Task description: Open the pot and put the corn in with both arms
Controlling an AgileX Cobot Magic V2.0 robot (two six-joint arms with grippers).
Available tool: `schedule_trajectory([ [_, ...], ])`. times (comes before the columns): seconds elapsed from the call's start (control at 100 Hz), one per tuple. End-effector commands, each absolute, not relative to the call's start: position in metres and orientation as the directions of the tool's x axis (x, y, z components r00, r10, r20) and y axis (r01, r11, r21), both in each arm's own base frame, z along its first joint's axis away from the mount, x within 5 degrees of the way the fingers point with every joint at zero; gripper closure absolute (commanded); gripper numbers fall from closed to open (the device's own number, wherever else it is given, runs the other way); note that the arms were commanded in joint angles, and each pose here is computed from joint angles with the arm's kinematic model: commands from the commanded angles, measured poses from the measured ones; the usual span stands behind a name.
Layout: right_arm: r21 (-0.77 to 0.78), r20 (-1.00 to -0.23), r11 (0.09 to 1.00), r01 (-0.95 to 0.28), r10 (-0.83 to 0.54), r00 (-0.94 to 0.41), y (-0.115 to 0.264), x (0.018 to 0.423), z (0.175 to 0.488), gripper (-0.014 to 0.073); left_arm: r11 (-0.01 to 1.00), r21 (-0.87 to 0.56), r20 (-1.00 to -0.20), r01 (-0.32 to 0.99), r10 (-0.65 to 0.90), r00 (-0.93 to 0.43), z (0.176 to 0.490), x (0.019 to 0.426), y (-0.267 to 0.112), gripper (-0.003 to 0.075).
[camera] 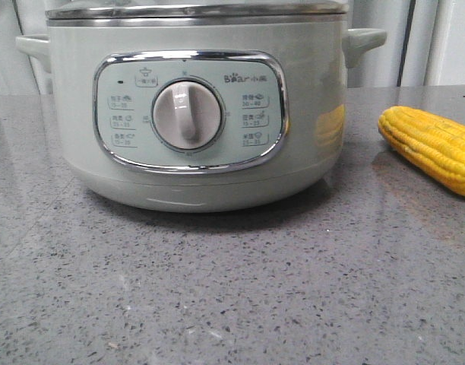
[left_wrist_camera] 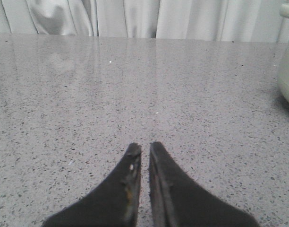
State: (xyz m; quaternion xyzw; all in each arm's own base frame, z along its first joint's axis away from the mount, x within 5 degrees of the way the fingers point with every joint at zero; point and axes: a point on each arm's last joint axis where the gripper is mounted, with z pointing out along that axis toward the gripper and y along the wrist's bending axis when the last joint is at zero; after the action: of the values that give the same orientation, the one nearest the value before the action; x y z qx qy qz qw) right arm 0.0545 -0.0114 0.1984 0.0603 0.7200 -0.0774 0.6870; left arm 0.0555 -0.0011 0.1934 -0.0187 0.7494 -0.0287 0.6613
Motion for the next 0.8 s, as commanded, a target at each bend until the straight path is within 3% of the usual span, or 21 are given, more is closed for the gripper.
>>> schedule_trajectory([
  [0.0,-0.039,-0.999,0.981,0.189,-0.044,0.024,-0.011,0.054,0.200,0.0659,0.997,-0.070,-0.997,0.021,-0.069,-0.039,0.195,0.055,-0.001,0.0741],
  [0.56,-0.039,-0.999,0.981,0.189,-0.045,0.027,-0.011,0.054,0.200,0.0659,0.997,-0.072,-0.997,0.022,-0.071,-0.033,0.195,0.055,-0.001,0.0741],
  [0.79,-0.025,-0.991,0.985,0.173,-0.047,0.125,-0.009,0.053,0.221,0.0659,0.986,-0.164,-0.985,0.039,-0.166,0.050,0.212,0.053,-0.002,0.0741],
])
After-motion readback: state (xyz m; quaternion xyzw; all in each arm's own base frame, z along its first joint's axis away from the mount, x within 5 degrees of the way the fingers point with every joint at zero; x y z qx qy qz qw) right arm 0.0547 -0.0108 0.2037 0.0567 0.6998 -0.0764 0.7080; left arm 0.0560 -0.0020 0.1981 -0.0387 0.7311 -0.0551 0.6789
